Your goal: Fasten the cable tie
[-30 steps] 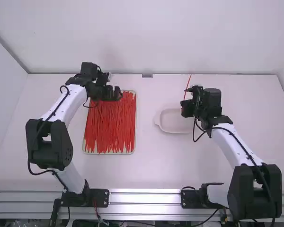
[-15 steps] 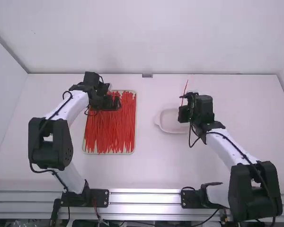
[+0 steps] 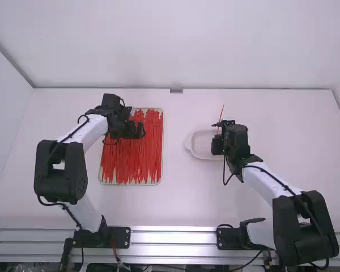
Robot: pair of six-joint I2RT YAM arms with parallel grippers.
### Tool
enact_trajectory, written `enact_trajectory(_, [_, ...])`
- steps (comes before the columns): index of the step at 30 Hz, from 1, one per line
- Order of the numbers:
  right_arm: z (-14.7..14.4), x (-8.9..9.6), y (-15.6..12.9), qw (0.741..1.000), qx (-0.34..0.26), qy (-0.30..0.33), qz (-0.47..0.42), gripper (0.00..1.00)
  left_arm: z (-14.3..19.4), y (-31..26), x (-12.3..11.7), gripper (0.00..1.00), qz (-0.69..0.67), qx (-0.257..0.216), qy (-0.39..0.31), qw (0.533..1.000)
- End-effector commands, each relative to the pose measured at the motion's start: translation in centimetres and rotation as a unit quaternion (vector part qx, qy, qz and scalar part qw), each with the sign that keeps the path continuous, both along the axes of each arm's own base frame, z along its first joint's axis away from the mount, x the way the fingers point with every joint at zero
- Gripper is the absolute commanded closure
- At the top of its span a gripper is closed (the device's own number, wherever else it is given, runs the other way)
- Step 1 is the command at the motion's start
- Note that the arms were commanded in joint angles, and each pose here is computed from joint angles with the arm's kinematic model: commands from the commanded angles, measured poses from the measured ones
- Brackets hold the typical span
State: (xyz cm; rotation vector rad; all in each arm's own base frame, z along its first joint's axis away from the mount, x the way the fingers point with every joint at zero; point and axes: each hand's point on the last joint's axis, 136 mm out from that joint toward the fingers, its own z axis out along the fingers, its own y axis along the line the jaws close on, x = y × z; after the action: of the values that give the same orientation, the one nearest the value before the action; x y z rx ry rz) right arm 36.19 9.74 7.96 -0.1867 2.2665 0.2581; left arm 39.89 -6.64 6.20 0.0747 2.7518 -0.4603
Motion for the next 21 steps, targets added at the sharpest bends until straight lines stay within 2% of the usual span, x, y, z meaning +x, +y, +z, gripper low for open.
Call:
enact_trajectory(1, [-0.18,-0.21,-0.32,1.000,-0.003,0.000,-0.006,1.00,0.20,-0.38,-0.48,0.01,-0.006,-0.001,0.000,1.000])
enact_trajectory(16, [-0.20,-0.22,-0.34,1.000,-0.006,-0.001,-0.005,1.00,0.21,-0.39,-0.48,0.01,-0.006,-0.001,0.000,1.000])
enact_trajectory(21, [-0.18,-0.23,-0.26,1.000,-0.009,-0.002,-0.001,0.96,0.22,-0.38,-0.48,0.01,-0.007,-0.001,0.000,1.000])
